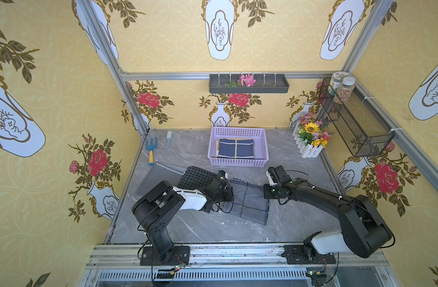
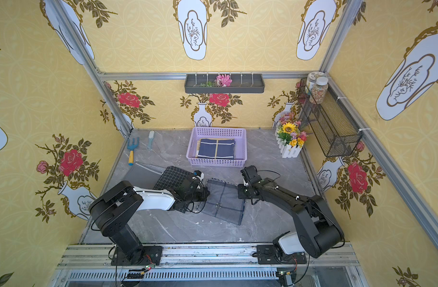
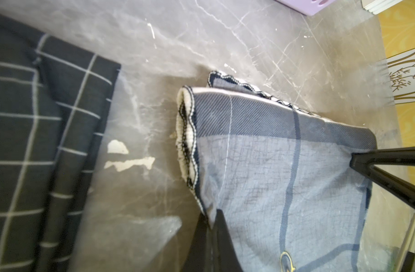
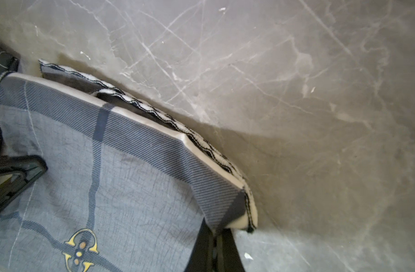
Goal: Put the folded pillowcase in the basket
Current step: Pick up the pillowcase from the center of the board.
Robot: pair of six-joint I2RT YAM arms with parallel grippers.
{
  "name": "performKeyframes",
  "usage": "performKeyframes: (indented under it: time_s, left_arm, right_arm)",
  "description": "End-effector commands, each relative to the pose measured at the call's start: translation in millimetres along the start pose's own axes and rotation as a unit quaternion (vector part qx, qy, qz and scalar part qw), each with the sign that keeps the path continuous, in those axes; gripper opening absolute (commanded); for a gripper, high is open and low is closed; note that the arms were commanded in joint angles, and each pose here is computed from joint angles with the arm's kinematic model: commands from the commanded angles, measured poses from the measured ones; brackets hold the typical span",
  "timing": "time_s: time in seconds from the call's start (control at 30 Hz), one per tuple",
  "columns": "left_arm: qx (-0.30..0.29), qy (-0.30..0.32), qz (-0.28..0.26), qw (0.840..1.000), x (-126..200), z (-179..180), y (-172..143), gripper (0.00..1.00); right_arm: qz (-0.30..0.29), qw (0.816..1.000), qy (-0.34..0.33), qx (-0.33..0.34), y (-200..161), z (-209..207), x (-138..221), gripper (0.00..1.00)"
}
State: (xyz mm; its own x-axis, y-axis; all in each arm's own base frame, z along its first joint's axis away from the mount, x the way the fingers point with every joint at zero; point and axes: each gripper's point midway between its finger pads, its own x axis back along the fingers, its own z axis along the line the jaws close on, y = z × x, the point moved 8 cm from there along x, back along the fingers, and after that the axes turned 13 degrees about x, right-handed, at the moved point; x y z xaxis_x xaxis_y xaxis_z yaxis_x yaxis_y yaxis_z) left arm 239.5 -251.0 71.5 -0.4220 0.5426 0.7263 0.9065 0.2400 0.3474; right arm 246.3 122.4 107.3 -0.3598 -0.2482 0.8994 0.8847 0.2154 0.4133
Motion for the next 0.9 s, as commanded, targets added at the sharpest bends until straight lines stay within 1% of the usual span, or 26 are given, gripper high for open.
performKeyframes:
  time_s: [0.0, 0.43, 0.7, 0.87]
  left_arm:
    - [0.002, 0.026, 0.005, 1.000, 1, 9, -6, 0.00]
    - [0.018, -0.040, -0.052, 0.998, 33, -2, 1, 0.00]
    - [0.017, -0.058, -0.096, 0.994, 56, -12, 12, 0.00]
    - [0.001, -0.067, -0.127, 0.990, 74, -24, 24, 0.00]
  right_arm:
    - [-0.006, 1.000, -0.004, 0.001, 1, 0, 0, 0.04]
    - [-0.035, 0.999, 0.004, 0.002, 3, 1, 15, 0.03]
    - [-0.093, 0.996, 0.011, 0.004, 17, 5, 43, 0.02]
    - [-0.139, 0.990, 0.014, 0.007, 30, 9, 67, 0.02]
